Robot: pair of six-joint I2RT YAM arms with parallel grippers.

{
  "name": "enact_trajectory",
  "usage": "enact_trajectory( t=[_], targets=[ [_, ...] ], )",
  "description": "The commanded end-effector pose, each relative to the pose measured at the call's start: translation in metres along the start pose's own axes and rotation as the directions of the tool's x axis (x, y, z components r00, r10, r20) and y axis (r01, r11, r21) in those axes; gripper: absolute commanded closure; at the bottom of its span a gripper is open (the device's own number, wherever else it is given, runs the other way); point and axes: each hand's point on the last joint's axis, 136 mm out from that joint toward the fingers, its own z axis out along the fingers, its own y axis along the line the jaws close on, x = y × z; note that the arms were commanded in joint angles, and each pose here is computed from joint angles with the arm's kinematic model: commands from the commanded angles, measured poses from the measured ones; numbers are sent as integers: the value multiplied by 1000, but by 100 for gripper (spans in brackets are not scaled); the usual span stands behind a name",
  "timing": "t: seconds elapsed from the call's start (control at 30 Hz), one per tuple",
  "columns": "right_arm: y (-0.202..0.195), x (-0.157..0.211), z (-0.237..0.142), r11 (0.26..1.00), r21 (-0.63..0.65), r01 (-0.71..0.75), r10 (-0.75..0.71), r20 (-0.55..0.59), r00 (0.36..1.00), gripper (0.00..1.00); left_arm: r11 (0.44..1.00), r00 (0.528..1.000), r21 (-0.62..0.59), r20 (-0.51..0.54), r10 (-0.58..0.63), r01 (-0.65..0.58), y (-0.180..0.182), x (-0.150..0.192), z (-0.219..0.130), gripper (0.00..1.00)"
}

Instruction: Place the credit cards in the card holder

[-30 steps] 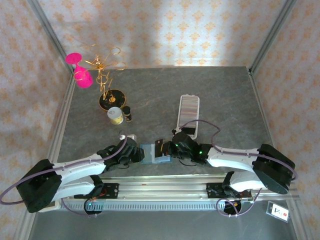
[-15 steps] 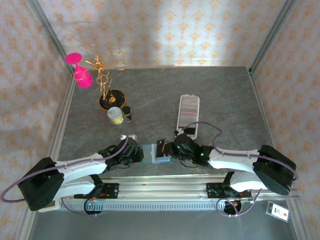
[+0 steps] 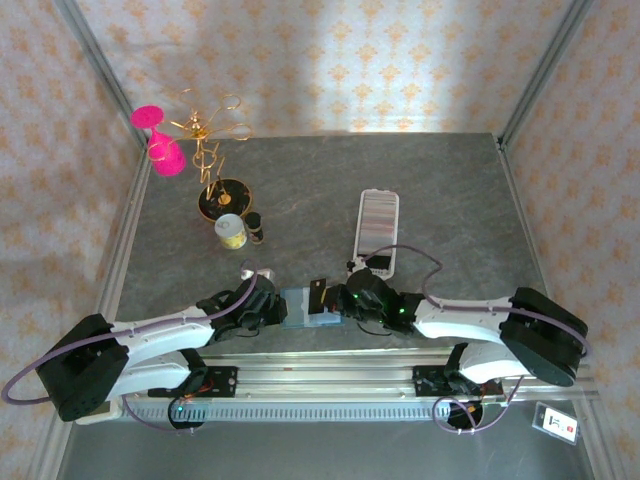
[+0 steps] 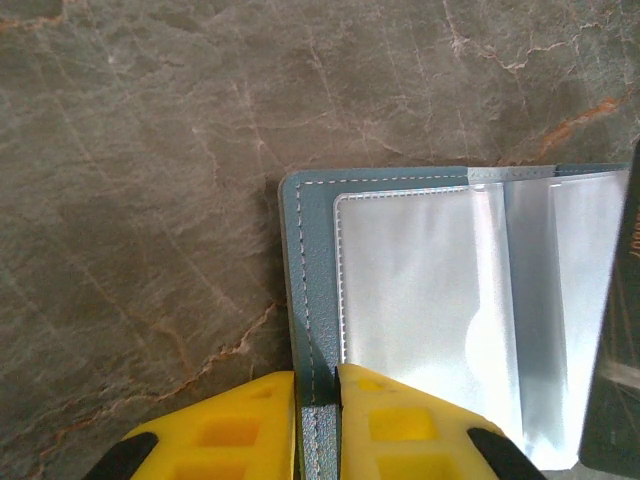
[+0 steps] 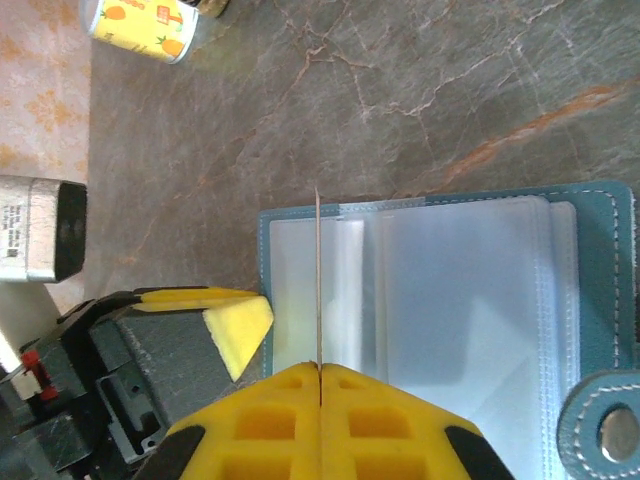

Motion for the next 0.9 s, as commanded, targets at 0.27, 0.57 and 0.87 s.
enact_trajectory(
  t=[0.27, 0.57, 0.87],
  targets=[
    [-10, 8, 11, 1000, 22, -10, 10, -15, 1000, 100, 1000, 1000, -24, -5, 20, -20, 8, 5, 4, 84],
    [-9, 13, 14, 1000, 20, -10, 10, -28, 1000, 100, 1000, 1000, -24, -8, 19, -19, 9, 7, 4, 84],
    [-18, 21, 20, 999, 44, -19, 21, -62, 998, 100, 1000, 1000, -23, -7, 17, -17, 9, 7, 4, 85]
  ],
)
